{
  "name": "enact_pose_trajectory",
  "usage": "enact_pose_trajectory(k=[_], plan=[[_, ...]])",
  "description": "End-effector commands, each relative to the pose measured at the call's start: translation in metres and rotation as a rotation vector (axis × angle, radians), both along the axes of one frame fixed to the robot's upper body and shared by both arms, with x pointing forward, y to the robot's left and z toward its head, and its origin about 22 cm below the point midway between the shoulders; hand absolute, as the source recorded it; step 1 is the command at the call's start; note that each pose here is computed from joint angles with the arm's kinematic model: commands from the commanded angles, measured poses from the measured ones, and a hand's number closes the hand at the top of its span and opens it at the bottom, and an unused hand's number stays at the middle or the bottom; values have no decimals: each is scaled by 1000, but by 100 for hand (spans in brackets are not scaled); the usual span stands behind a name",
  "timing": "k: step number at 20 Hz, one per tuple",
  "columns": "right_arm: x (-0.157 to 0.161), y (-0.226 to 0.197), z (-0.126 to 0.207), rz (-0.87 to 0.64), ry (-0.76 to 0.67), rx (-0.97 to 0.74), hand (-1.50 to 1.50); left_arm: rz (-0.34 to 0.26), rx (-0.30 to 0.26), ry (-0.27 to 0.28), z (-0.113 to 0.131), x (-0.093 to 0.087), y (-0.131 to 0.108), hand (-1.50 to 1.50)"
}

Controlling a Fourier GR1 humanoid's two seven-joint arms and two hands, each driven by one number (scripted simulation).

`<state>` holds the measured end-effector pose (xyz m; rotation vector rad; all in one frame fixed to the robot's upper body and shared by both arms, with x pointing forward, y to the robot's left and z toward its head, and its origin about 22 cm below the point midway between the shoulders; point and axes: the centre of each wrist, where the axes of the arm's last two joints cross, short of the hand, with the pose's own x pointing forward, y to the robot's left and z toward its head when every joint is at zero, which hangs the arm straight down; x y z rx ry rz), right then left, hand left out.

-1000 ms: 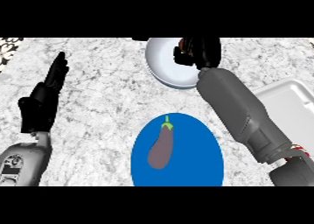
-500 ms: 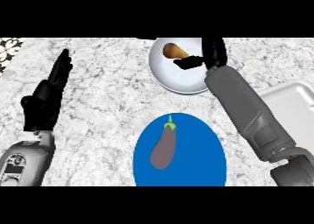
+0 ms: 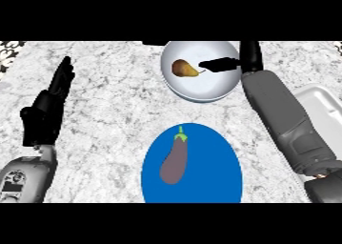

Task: Pick the pear from the plate and place it in the bowl

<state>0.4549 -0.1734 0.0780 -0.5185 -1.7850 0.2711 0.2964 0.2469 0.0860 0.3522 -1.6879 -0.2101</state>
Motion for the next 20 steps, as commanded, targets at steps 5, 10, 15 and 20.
enact_pose_trajectory(k=[5,10,15,20], plan=[[-6,-57,-10,93,2,164,-150,46,8,16,9,-16,21,0],[-26,-90,-34,216,7,192,-150,67,-12,23,3,-14,13,0],[-39,-116,-35,259,19,196,-150,38,-8,35,9,-17,27,0],[-66,-117,-51,283,-10,192,-150,59,-10,48,-18,-15,22,0]])
